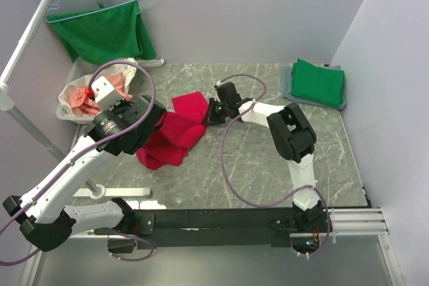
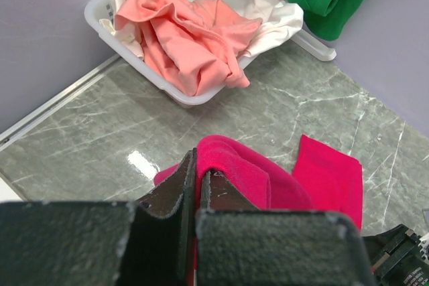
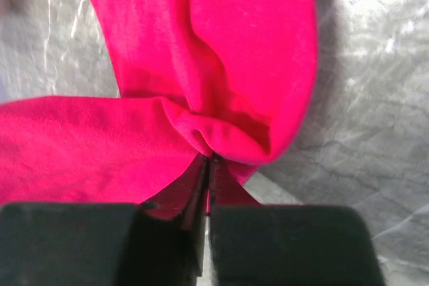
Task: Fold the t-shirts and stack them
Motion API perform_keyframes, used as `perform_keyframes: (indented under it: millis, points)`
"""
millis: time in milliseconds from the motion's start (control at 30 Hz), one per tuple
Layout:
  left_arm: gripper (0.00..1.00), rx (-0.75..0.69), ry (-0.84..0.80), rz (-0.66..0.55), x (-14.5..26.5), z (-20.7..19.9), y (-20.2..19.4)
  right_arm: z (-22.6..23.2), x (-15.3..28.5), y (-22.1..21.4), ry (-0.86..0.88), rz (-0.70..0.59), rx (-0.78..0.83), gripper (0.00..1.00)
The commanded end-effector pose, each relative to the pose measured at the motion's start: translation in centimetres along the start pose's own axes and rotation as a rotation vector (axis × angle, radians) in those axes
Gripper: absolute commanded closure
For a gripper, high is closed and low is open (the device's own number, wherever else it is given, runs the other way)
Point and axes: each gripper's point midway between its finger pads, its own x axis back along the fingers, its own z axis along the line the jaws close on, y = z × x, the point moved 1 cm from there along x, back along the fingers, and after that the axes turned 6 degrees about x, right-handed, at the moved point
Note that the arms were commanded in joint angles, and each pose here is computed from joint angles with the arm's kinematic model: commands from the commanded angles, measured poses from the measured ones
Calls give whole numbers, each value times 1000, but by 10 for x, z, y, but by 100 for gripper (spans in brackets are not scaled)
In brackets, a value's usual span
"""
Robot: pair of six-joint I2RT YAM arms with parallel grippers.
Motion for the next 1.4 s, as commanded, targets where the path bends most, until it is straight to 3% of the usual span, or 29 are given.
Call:
perform_keyframes:
  millis: [0, 300, 667, 900, 1100, 1367]
  points:
    - [99, 25, 6, -38, 0, 2, 13, 8, 8, 10, -3, -33, 29, 100]
    - [99, 54, -9, -83, 5, -1, 39, 5, 81, 28, -166, -200, 93, 100]
    - [99, 66, -157, -67, 16, -37, 65, 29, 268, 71, -380, -571, 206, 100]
    - [99, 209, -287, -127, 39, -52, 130, 50, 380, 69, -403, -797, 233, 100]
    - [99, 248, -427, -140, 61, -44, 168, 54, 428, 44, -371, -876, 216, 100]
    - [99, 164, -502, -112, 68, -56, 166, 59, 454, 22, -302, -924, 197, 100]
